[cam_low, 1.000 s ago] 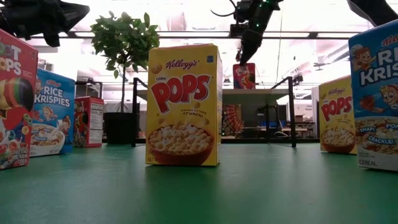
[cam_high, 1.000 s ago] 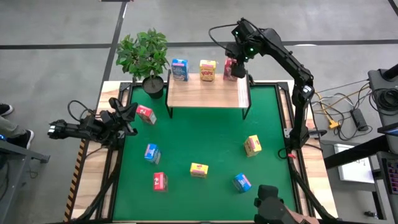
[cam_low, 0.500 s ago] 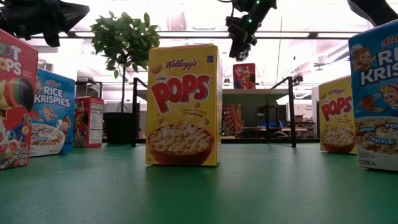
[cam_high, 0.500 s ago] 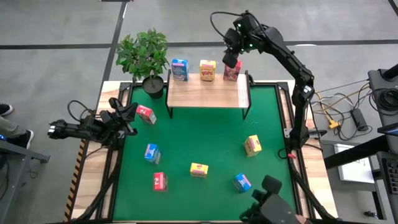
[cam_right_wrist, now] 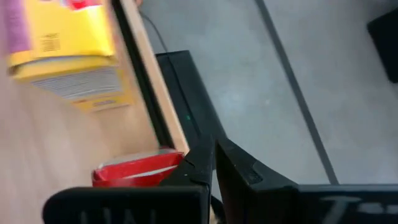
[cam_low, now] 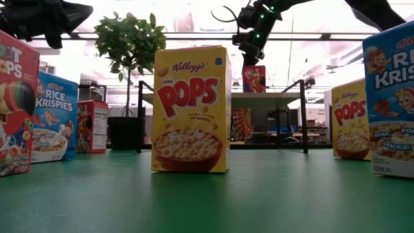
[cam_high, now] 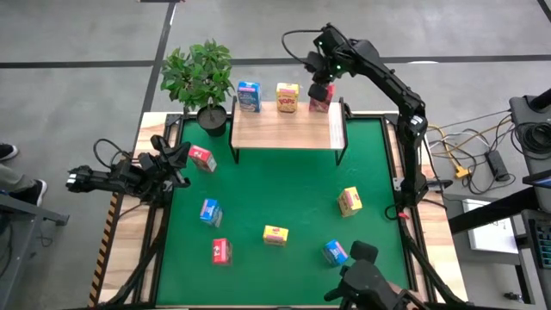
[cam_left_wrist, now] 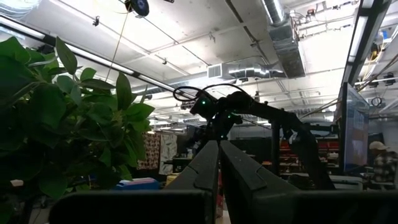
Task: Stack cereal on shelf
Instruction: Put the top right red cereal box on the shelf, then put the left yellow cereal box on the shelf
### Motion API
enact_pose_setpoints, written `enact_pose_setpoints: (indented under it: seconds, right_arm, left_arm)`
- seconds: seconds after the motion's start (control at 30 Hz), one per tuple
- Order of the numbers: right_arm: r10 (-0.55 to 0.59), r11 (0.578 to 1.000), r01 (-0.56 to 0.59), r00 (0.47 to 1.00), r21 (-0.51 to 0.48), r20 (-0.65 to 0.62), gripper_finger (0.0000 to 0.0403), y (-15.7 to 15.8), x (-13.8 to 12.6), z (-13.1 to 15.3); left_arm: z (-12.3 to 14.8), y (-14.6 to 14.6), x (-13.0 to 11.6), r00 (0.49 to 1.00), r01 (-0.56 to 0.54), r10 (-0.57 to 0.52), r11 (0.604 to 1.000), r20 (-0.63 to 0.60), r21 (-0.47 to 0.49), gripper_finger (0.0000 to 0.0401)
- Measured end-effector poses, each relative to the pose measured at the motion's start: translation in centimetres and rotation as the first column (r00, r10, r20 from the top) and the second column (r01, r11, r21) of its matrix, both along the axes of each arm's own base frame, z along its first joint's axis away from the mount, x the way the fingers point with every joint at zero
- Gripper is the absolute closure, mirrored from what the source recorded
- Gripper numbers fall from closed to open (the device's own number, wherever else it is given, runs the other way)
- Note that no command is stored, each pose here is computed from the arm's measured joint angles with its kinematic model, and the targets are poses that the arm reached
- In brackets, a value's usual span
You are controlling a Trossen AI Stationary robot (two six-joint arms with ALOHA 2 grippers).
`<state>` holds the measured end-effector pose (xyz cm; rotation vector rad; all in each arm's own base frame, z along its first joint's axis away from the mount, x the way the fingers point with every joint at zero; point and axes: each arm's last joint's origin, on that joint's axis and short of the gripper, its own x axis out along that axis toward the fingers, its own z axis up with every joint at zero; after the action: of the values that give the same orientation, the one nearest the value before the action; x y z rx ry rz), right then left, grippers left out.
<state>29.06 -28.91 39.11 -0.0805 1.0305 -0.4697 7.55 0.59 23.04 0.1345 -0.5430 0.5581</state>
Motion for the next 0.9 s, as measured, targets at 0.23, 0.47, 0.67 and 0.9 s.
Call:
enact_pose_setpoints:
  seconds: [0.23,0.47,0.67,0.9]
  right_arm:
    - [0.042,0.999,-0.043,0.999,0.023,0.022,0.0394,0.17,0.04,0.07]
    - [0.046,0.999,-0.046,0.999,0.013,0.03,0.0394,0.12,0.09,0.16]
    - [0.019,1.0,-0.019,0.998,-0.004,0.056,0.0394,-0.07,0.22,0.36]
    - [-0.004,0.999,0.006,0.997,-0.032,0.071,0.0394,-0.11,0.23,0.73]
  left_arm:
    - [-0.01,0.0,0.0,1.0,0.0,0.0,1.0,0.0,0.0,0.0401]
    - [-0.01,0.0,0.0,1.0,0.0,0.0,1.0,0.0,0.0,0.0401]
    - [0.0,0.0,0.01,1.0,0.001,-0.001,1.0,-0.001,0.0,0.0401]
    - [0.0,0.0,0.0,1.0,0.0,0.0,1.0,0.0,0.0,0.0401]
